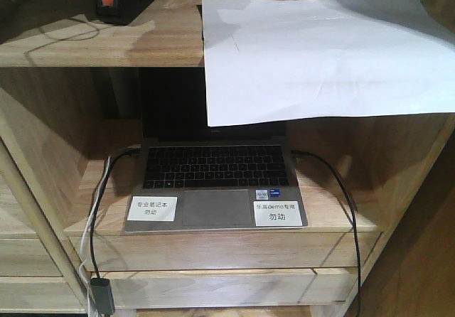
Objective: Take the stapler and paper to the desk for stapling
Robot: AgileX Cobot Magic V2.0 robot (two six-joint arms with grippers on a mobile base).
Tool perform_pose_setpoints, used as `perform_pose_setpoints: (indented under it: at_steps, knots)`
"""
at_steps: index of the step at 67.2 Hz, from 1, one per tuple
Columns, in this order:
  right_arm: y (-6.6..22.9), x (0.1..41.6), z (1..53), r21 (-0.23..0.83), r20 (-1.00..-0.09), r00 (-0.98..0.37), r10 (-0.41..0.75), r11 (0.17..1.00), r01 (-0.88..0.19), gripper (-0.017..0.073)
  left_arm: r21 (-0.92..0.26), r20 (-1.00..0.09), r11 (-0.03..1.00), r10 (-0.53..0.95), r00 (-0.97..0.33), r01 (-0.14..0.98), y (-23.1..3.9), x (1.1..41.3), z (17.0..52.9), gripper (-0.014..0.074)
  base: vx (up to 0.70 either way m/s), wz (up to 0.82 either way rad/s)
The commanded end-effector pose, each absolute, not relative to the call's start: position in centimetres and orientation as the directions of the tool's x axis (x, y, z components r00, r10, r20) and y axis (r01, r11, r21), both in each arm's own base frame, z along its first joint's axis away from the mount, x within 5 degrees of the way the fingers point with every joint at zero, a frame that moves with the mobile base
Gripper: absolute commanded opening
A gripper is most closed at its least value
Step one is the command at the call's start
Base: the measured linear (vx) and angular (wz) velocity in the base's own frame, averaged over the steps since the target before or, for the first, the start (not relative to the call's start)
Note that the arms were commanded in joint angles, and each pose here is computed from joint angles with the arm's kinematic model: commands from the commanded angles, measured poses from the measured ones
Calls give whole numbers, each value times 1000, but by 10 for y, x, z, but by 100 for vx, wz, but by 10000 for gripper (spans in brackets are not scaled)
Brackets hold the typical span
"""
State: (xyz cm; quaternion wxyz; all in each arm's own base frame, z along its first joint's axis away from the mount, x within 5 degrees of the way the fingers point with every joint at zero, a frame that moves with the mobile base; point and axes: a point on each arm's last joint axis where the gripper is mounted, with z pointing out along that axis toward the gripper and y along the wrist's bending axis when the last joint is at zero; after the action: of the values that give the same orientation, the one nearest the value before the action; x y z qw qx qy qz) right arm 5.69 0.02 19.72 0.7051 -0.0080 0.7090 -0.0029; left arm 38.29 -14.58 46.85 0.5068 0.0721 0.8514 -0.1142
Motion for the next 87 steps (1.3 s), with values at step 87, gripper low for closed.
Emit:
perform_pose_setpoints:
  at_steps: [87]
  knots:
    - [0,57,197,-26,-998,57,-25,1000,-5,-9,-6,-996,937,24,-82,349,-25,70,413,-6,0,0]
